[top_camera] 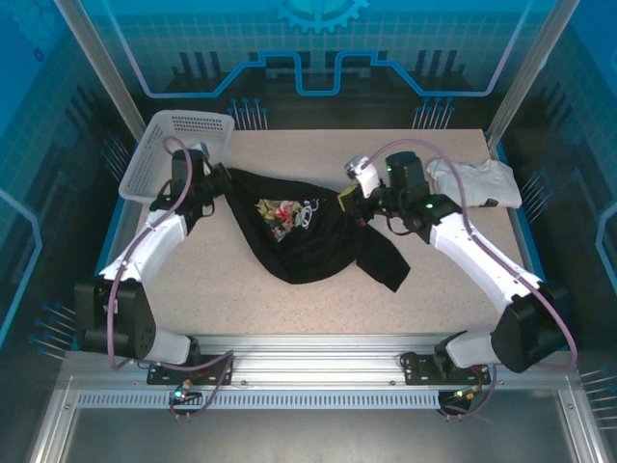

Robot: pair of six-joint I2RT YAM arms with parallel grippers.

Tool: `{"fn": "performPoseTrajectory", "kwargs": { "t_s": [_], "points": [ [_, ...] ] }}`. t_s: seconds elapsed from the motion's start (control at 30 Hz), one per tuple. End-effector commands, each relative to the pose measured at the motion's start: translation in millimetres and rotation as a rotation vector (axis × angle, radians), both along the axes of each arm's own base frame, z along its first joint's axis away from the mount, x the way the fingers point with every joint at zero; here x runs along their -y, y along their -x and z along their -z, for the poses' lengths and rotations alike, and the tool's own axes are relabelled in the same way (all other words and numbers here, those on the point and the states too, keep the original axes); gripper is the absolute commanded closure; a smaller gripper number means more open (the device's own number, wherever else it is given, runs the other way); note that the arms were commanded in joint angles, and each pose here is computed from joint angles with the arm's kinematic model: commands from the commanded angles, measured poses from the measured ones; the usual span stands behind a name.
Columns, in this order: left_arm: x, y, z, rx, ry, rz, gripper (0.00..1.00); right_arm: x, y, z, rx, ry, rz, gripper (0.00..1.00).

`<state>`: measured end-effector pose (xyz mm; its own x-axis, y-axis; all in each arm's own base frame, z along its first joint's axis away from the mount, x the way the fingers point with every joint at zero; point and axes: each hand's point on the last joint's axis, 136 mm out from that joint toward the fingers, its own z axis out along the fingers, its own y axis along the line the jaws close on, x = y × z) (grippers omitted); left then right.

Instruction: Fold the inside-out t-shirt

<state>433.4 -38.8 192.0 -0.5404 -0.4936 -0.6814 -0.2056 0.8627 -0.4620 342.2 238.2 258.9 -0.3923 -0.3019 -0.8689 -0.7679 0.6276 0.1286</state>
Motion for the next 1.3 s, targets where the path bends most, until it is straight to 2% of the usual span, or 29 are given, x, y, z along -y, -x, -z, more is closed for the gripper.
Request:
{"fn": "performPoseTrajectory", "kwargs": {
  "t_s": [0.0, 0.1, 0.23, 0.27, 0.37, 0.5, 0.63, 0.7, 0.77, 0.83, 0.97, 1.03, 1.13, 1.2, 1.27],
  "points": [
    [15, 6, 30, -0.056, -0.035, 0.045, 0.87, -12, 3, -11, -0.002, -0.076, -0.067, 1.0],
    [38, 19, 32, -0.058, -0.043, 0.116, 0.54, -13, -1, -2, -0.023, -0.069, -0.061, 1.0],
    [107, 46, 11, 0.02, -0.002, 0.349, 0.31, -11, -3, 8, -0.043, -0.047, -0.048, 1.0],
    [131, 54, 6, 0.032, 0.042, 0.435, 0.28, -11, -4, 10, -0.048, -0.043, -0.045, 1.0],
    [181, 75, 3, 0.009, 0.186, 0.621, 0.25, -9, -5, 14, -0.053, -0.031, -0.036, 1.0],
    [218, 88, 10, -0.029, 0.253, 0.75, 0.25, -7, -6, 13, -0.048, -0.023, -0.021, 1.0],
    [246, 88, 26, -0.084, 0.29, 0.832, 0.38, -2, -17, -2, -0.027, -0.029, 0.044, 1.0],
    [252, 82, 31, -0.095, 0.32, 0.834, 0.55, 0, -23, -15, -0.021, -0.05, 0.073, 1.0],
    [249, 68, 39, -0.117, 0.306, 0.784, 0.8, -3, -26, -40, 0.015, -0.098, 0.072, 1.0],
    [237, 49, 38, -0.123, 0.305, 0.709, 0.99, -8, -26, -78, 0.074, -0.154, 0.042, 1.0],
    [177, 3, 17, -0.029, 0.415, 0.486, 1.0, -4, -7, -193, 0.261, -0.284, -0.023, 1.0],
    [142, -9, 10, 0.013, 0.444, 0.371, 1.0, 5, 7, -225, 0.335, -0.317, -0.019, 1.0],
    [111, -8, 16, 0.035, 0.385, 0.255, 1.0, 15, 11, -215, 0.336, -0.318, 0.015, 1.0],
    [104, -2, 29, 0.021, 0.359, 0.222, 1.0, 17, 6, -183, 0.281, -0.301, 0.037, 1.0],
    [101, 5, 51, -0.019, 0.348, 0.207, 0.91, 20, -1, -140, 0.199, -0.277, 0.063, 1.0]
  ]
}}
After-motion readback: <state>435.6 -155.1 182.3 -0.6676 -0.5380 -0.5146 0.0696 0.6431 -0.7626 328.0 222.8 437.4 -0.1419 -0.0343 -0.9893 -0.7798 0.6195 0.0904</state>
